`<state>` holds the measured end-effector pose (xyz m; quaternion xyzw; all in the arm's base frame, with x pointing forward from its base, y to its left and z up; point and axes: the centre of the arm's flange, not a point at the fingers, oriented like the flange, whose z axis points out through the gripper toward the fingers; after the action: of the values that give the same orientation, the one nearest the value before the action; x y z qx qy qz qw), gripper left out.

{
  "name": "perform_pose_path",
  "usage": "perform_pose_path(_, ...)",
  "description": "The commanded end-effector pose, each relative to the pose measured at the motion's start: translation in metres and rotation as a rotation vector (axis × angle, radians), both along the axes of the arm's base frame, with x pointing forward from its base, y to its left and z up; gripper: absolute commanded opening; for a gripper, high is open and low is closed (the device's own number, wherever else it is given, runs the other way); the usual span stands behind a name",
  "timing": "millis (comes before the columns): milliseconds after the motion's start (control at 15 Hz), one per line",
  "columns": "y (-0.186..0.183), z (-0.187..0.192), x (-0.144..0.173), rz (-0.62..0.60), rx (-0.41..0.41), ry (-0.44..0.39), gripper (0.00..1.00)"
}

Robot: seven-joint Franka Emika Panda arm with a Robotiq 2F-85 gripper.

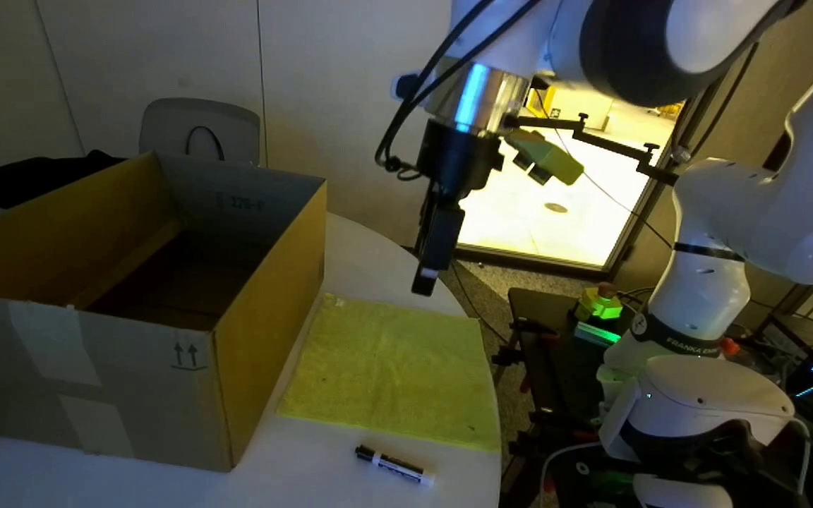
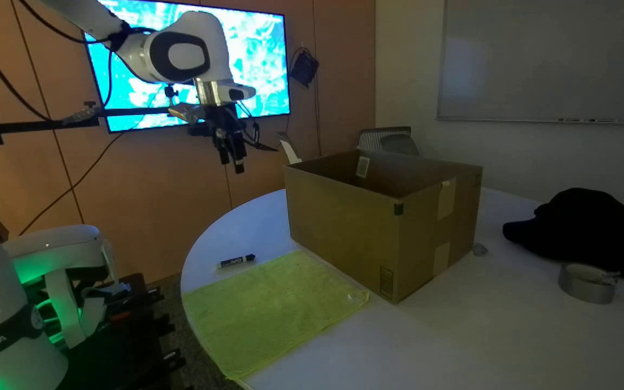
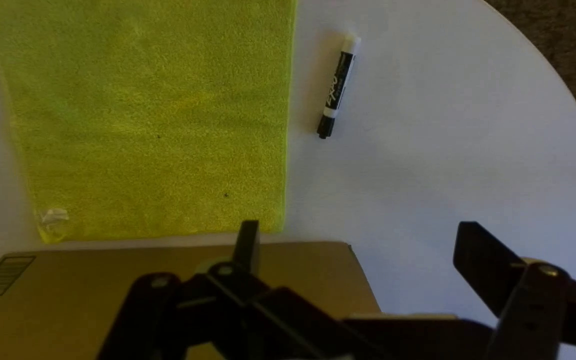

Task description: Put the marker on the yellow crop, wrap the marker up with the yellow cloth and put them in the box

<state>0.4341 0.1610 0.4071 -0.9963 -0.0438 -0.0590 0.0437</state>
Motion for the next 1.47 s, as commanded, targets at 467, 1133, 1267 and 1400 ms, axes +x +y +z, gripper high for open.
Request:
perform_pose_path(467,0.058,-0.166,0.013,0.126,-0.032,0.122,1.0)
perform_pose_path(1133,0.075,-0.27,0.025,0.084,-0.02,0.131,1.0)
perform_pose_path(1267,0.071,-0.284,0.029,0.063,-0.029,0.135,1.0)
perform_pose_path(1400,0.067,-0.296,0.033,0.042,-0.033,0.145,1.0)
